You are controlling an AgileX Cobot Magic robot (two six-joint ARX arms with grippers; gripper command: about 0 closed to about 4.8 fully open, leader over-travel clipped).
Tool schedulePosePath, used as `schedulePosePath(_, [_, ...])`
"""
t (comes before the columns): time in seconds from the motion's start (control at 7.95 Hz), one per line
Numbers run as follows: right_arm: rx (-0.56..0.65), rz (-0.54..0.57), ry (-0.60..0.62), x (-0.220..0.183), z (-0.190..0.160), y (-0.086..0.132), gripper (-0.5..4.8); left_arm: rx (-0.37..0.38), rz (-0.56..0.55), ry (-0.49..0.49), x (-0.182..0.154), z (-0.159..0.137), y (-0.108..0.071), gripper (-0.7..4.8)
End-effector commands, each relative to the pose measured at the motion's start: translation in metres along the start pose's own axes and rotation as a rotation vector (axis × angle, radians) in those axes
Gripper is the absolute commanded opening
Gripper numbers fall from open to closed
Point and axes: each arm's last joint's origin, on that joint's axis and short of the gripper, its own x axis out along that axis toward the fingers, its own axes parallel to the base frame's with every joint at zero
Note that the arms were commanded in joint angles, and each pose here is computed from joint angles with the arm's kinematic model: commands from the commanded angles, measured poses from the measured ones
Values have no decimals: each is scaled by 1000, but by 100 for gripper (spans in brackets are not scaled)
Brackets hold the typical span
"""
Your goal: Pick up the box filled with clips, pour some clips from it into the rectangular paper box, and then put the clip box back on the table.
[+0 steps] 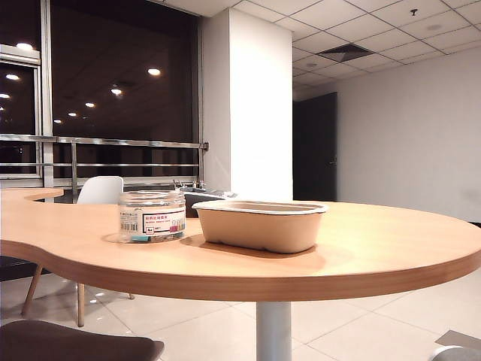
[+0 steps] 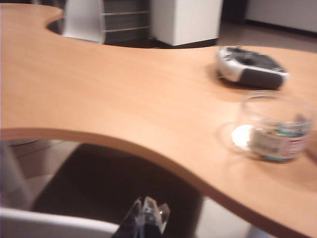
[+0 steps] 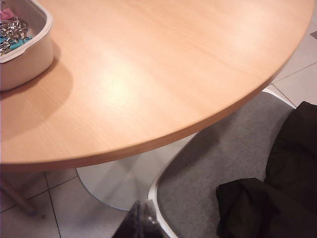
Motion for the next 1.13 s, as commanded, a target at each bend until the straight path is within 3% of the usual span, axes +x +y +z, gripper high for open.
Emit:
schedulePosePath(0.13, [1,0,-15,-1,3,0,0,6,96,-11,0,1,3,-3])
schedulePosePath(0.88, [2,-1,-23,-2,0,0,0,6,93,-7,0,1,3,-1])
schedulePosePath(1.01, [2,-26,-93,-11,-8,-1,0,6,94,-7,0,1,3,-1])
schedulePosePath(1.13, [-1,-96,-253,-27,-17,-2,0,6,93,-6,0,1,3,-1])
